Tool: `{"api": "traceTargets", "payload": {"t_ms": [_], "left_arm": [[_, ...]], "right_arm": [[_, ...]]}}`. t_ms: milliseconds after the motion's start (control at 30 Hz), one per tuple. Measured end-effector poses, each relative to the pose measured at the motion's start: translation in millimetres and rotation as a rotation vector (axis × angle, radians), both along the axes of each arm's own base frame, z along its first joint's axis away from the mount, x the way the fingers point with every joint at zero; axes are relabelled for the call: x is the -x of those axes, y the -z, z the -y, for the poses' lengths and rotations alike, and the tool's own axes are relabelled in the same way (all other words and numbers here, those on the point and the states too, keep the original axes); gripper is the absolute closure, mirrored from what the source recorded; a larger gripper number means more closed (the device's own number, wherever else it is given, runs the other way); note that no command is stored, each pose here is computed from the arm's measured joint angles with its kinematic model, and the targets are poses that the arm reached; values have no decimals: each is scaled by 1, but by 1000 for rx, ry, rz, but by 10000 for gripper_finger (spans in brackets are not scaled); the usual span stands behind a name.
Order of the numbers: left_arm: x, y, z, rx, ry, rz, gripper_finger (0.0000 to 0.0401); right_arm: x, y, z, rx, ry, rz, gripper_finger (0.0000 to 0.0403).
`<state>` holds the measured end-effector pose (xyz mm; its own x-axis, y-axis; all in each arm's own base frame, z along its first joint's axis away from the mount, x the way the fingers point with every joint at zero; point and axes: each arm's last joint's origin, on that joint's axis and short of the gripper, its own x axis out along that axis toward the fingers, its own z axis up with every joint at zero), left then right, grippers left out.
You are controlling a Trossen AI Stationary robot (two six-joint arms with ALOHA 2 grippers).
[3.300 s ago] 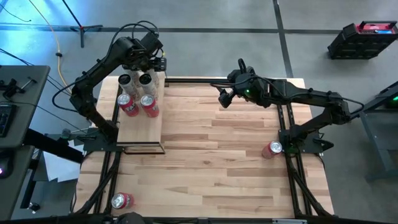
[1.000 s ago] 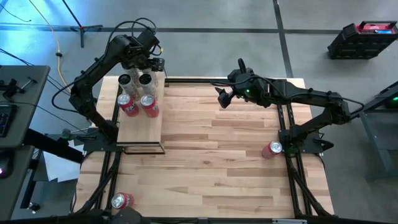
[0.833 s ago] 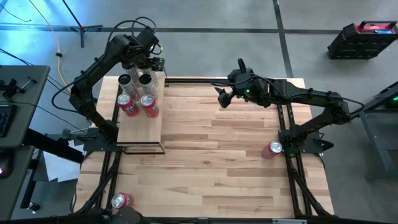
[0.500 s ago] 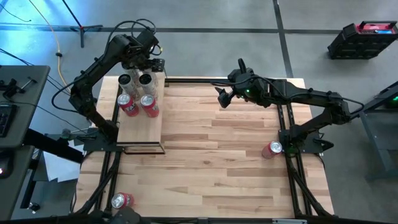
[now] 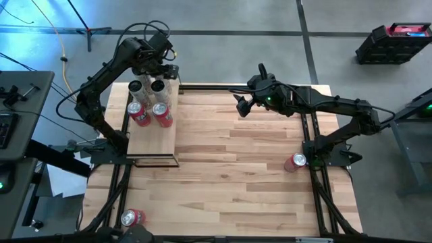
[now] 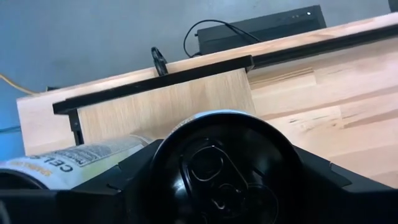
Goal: Place canned beverage on shelf
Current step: Put the white yellow soda can on the shelf aligned with the other white yellow soda can
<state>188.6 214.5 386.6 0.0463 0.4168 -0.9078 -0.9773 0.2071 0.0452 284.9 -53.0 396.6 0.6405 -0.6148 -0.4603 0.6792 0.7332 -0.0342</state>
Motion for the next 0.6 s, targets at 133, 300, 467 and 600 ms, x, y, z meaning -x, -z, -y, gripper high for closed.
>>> {"api": "traceTargets", "payload": {"t_ms": [133, 300, 467, 600], "left_arm": [[0, 0, 0, -2, 74, -25, 153], [0, -1, 0, -6, 185, -72, 153], [6, -1, -5, -4, 196, -70, 153], [8, -1, -12, -6, 222, -24, 154]], "right_arm": [[0, 0, 0, 0, 0, 0, 55], [0, 0, 0, -2, 1, 2, 55], [0, 0, -1, -22, 5, 17, 55], [0, 0, -1, -29, 9, 23, 55]]}}
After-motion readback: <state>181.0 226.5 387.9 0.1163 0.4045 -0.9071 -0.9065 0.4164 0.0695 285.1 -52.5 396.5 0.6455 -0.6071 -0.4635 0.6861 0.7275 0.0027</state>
